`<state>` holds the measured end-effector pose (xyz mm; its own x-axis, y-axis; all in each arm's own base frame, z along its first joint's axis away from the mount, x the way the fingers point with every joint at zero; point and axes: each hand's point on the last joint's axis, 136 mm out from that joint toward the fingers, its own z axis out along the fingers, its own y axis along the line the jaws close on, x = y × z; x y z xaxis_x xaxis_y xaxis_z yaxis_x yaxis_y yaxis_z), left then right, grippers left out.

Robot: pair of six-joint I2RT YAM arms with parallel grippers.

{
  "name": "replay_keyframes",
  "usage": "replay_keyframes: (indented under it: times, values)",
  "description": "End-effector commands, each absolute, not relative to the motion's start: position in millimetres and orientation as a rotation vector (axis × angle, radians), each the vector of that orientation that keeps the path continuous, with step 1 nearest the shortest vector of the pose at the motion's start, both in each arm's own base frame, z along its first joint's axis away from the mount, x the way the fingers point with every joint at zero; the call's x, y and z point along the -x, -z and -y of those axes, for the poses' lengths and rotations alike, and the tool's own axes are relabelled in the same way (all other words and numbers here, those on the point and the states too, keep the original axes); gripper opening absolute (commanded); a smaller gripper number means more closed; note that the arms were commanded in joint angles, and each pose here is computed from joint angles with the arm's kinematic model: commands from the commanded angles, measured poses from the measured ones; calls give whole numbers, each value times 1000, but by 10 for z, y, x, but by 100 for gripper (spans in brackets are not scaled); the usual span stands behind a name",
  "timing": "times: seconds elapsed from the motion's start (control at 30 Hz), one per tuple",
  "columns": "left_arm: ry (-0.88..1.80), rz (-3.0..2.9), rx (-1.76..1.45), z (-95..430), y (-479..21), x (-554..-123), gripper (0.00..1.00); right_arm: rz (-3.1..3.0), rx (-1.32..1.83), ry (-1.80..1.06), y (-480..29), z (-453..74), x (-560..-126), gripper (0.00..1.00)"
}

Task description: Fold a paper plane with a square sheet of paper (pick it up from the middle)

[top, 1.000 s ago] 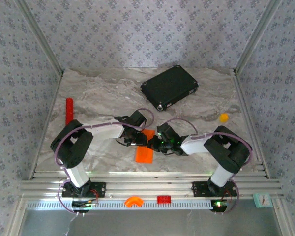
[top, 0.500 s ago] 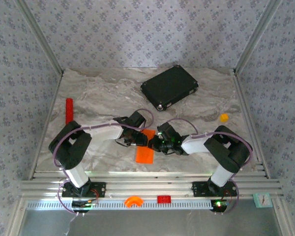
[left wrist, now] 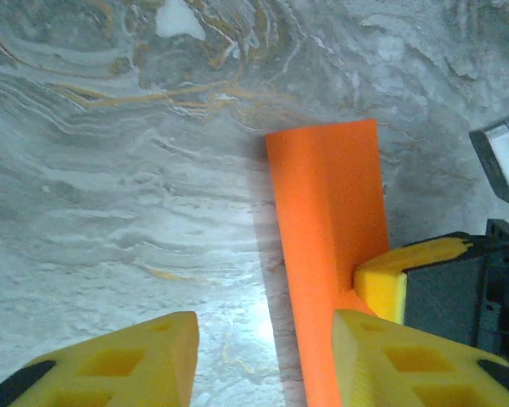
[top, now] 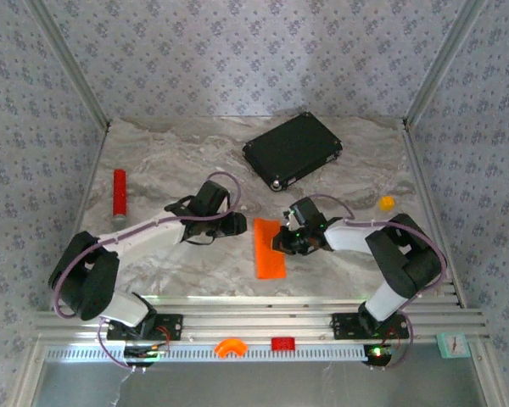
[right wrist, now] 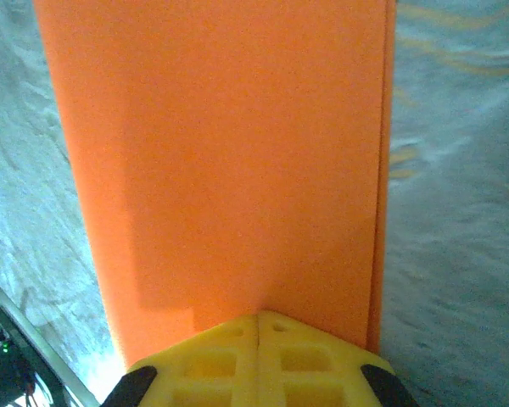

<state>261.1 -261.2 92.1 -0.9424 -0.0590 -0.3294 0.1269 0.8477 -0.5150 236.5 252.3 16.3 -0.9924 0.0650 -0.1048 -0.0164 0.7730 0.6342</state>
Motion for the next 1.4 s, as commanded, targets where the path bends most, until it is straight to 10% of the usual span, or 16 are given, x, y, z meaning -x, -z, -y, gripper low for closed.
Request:
replay_keyframes:
  times: [0.0, 0.43, 1.37]
  values:
    - [939, -2666, -49, 2767, -1003, -2564, 42, -3102, -38, -737, 212, -2049, -1946, 0]
    - [1397, -2679, -129, 3298, -1072, -2446, 0, -3071, -117, -764, 350, -1990, -1874, 0]
    - [1256, -2963, -115, 3193, -129, -2350, 0, -3086, -159, -712, 438, -2008, -1855, 0]
